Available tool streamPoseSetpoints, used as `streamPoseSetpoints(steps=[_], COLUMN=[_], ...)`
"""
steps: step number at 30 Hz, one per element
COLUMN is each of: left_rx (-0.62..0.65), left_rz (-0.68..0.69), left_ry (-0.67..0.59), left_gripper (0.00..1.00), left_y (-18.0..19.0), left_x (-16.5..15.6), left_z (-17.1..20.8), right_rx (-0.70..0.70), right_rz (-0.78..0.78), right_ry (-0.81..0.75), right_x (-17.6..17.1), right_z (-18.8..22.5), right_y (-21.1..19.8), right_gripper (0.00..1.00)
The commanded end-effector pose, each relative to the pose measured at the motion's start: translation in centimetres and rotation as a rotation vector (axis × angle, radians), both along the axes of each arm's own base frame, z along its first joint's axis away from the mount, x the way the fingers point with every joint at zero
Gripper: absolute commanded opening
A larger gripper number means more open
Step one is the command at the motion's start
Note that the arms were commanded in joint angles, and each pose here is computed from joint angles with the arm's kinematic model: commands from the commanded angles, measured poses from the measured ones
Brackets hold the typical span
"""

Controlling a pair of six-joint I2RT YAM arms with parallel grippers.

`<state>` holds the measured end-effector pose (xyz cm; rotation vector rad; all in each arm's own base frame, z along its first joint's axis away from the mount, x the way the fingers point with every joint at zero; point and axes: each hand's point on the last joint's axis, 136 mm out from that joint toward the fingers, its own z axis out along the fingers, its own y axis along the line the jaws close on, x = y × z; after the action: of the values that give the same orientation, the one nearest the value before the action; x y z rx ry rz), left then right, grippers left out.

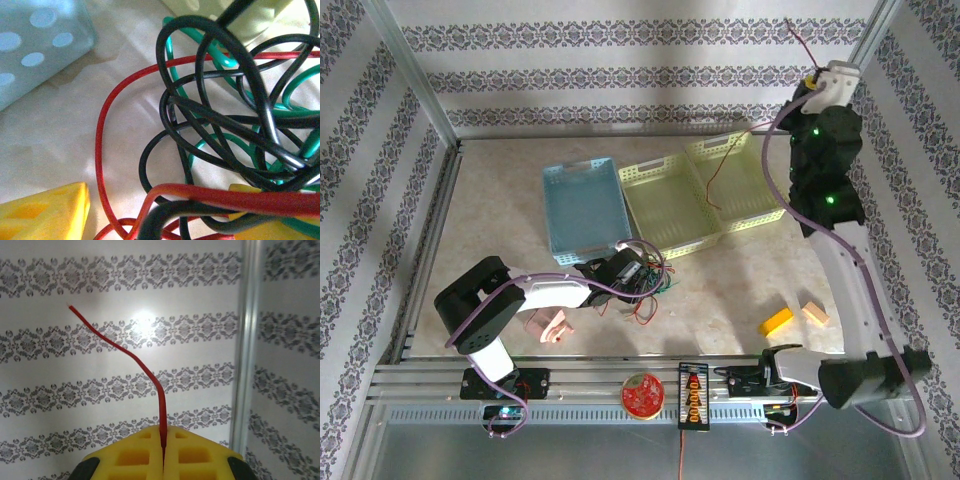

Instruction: Untangle the cables

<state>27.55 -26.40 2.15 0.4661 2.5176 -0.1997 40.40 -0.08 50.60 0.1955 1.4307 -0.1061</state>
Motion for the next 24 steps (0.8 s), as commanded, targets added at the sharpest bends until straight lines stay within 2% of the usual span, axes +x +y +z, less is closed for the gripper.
streamPoseSetpoints(steps=[1, 4, 8, 11, 17, 20, 24], left_rx=[0.089, 0.092, 0.094, 0.098, 0.102, 0.100, 0.094], left_rz=[-0.045, -0.050, -0.055, -0.056, -0.072, -0.080, -0.077], left_ry=[0.045, 0.049, 0.054, 0.057, 0.055, 0.055, 0.048], left_gripper=[0.73, 0.73, 0.74, 0.75, 0.75, 0.75, 0.75], left_y=[0.7, 0.6, 0.4, 0.3, 0.0, -0.3, -0.4], left_x=[-1.7, -1.8, -1.7, -1.7, -1.7, -1.6, -1.4], left_z=[-1.3, -1.4, -1.5, -1.6, -1.4, -1.4, -1.1], right_rx=[0.007, 0.011, 0.072, 0.126, 0.188, 0.178, 0.171], right_rz=[0.046, 0.050, 0.090, 0.093, 0.043, 0.036, 0.029], right_ry=[-0.064, 0.000, 0.175, 0.311, 0.527, 0.627, 0.700], right_x=[0.7, 2.8, 4.2, 3.7, 1.4, 1.3, 2.0], right_z=[2.5, 0.2, -7.1, -13.9, -24.3, -28.2, -31.3], right_y=[0.6, 0.9, 1.8, 2.3, 1.7, 1.8, 1.9], right_gripper=[0.00, 0.00, 0.00, 0.00, 0.00, 0.00, 0.00])
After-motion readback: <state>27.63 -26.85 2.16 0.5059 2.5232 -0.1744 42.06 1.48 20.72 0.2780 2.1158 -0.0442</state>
